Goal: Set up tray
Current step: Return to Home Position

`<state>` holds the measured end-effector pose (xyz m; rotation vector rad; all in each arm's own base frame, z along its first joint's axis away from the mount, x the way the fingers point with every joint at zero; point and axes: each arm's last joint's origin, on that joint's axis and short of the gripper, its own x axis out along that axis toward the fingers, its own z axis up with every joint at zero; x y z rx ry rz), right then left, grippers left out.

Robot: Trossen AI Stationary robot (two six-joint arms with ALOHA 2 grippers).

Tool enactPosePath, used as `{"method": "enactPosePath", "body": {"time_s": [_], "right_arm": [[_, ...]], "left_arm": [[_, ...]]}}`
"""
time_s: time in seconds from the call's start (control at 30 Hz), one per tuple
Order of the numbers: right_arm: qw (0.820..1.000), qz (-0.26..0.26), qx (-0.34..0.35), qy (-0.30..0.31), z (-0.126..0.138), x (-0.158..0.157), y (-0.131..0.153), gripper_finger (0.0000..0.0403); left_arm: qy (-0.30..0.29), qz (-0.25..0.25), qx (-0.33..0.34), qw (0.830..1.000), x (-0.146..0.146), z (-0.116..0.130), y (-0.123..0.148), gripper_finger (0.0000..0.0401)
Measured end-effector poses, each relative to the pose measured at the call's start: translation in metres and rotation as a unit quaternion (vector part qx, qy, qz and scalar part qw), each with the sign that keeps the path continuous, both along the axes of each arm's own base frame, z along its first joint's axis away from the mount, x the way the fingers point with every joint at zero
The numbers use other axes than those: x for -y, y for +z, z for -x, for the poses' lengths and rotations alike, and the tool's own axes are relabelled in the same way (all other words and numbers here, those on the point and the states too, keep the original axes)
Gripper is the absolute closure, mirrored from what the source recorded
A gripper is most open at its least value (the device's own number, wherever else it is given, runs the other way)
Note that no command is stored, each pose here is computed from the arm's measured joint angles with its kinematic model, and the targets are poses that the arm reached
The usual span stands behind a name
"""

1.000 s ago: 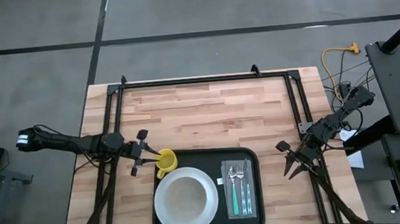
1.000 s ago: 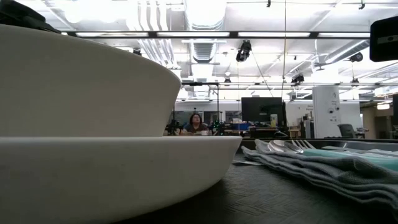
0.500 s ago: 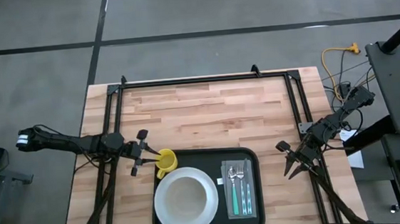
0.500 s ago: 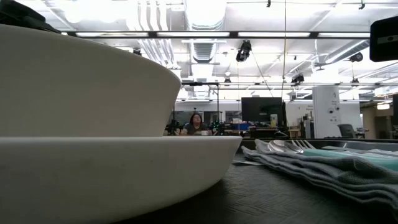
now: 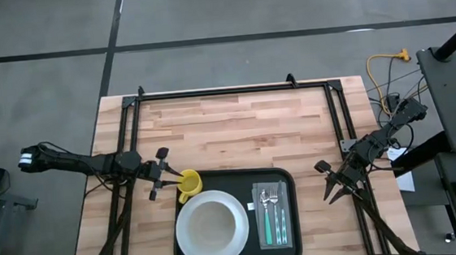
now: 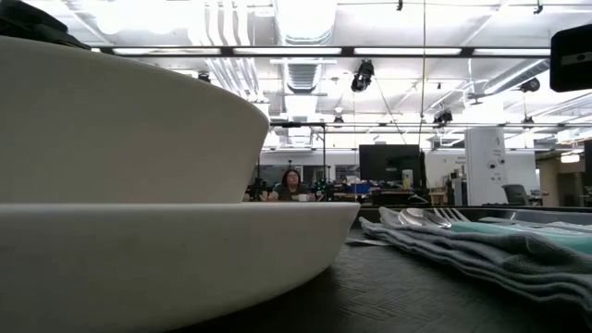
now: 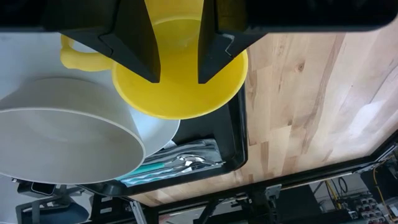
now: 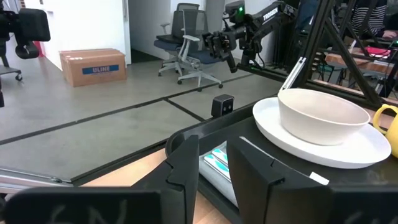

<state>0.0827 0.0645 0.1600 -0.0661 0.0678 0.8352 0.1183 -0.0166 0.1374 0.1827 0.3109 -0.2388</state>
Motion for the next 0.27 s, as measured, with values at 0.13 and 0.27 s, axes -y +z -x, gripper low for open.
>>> {"method": "enactPosePath", "body": {"time_s": [0.13, 0.27], "right_arm": [[1.000, 0.000, 0.000, 0.000, 0.0000, 0.0000, 0.0000, 0.0334], [1.000, 0.000, 0.000, 0.000, 0.0000, 0.0000, 0.0000, 0.0334]], "left_arm": [[0.000, 0.000, 0.000, 1.000, 0.0000, 0.0000, -0.0002, 0.0307], [0.000, 0.000, 0.000, 1.000, 0.0000, 0.0000, 0.0000, 0.0307]]}}
